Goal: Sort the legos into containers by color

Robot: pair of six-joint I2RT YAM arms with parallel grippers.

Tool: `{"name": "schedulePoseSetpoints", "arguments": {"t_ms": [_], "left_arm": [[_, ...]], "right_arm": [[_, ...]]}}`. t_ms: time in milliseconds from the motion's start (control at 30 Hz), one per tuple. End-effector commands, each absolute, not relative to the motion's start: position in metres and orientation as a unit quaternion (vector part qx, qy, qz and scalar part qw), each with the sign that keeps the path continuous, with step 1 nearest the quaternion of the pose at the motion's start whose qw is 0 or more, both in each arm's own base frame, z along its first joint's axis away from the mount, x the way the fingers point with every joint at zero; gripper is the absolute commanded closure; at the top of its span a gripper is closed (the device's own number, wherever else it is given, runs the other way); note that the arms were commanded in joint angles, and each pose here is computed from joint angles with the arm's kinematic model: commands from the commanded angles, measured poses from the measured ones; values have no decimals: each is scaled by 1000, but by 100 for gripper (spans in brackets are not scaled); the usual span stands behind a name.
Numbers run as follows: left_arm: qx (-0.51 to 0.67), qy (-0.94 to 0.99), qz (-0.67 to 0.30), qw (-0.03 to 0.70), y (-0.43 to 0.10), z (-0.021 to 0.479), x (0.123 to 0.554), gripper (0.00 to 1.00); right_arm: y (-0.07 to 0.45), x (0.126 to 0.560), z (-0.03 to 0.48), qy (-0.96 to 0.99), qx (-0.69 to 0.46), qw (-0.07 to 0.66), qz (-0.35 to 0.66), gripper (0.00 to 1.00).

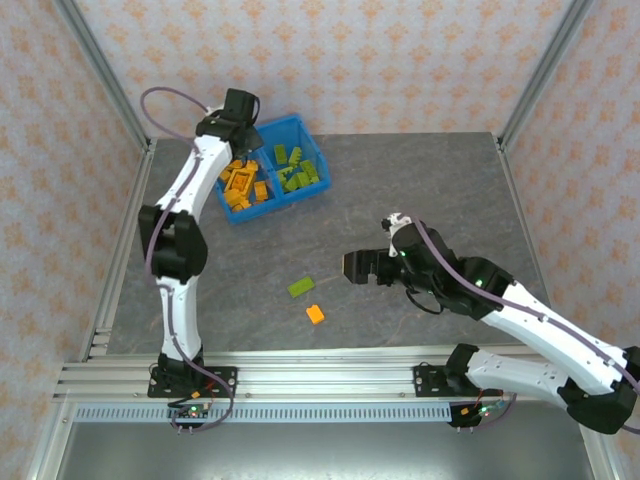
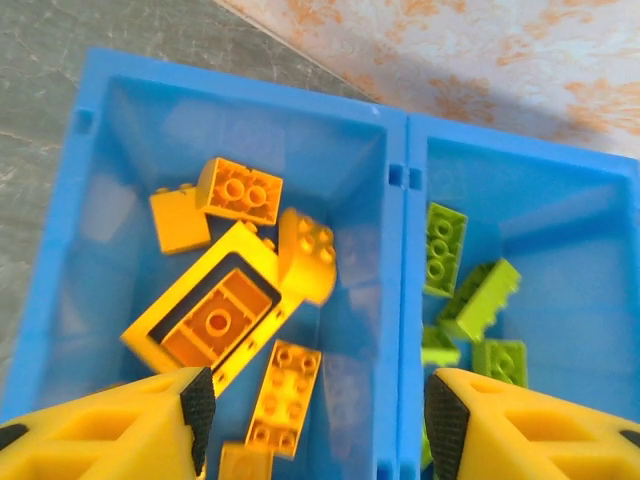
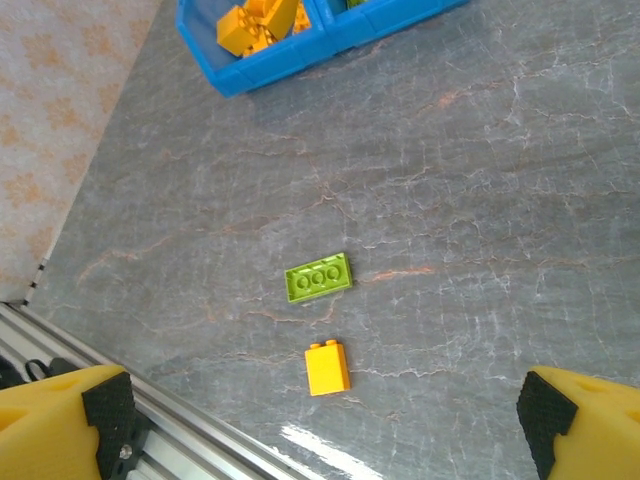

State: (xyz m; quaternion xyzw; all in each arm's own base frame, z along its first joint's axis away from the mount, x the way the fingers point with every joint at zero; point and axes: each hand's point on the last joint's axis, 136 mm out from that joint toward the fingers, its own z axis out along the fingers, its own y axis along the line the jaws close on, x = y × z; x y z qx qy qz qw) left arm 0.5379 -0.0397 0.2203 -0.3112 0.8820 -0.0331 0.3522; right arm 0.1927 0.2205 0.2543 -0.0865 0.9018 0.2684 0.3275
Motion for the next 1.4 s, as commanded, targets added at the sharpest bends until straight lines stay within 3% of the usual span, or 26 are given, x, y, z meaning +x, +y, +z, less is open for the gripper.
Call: {"name": "schedulePoseSetpoints", "arguments": {"t_ms": [0,267,400,500,633,833,1067,1233,1367], "left_arm": [[-286,868,-96,394,-47,281,496,40],[-145,865,-180,444,-68,315,374,33],[-49,869,-167,463,-68,315,308,17],[98,871,-198,439,-94,302,252,2],[268,849,-236,390,-119,276,177,0],[361,835,-218,353,-120,242,137,0],[474,770,-210,373,-127,230,111,0],[495,759,-210,367,-128,222,108,0],[502,759,-197,364,-125,219,109,0]], "right_arm": [[228,199,240,910,-108,322,239,0],[270,184,164,938,-206,220,172,1],[293,178,130,942,-229,181,165,3],[307,172,108,945,-239,151,162,7],[321,162,84,946,-255,119,159,12],[329,157,56,948,-268,83,148,19],[331,154,32,955,-260,66,128,29],[332,161,27,958,-249,76,119,44],[334,164,32,959,-243,85,122,64]]}}
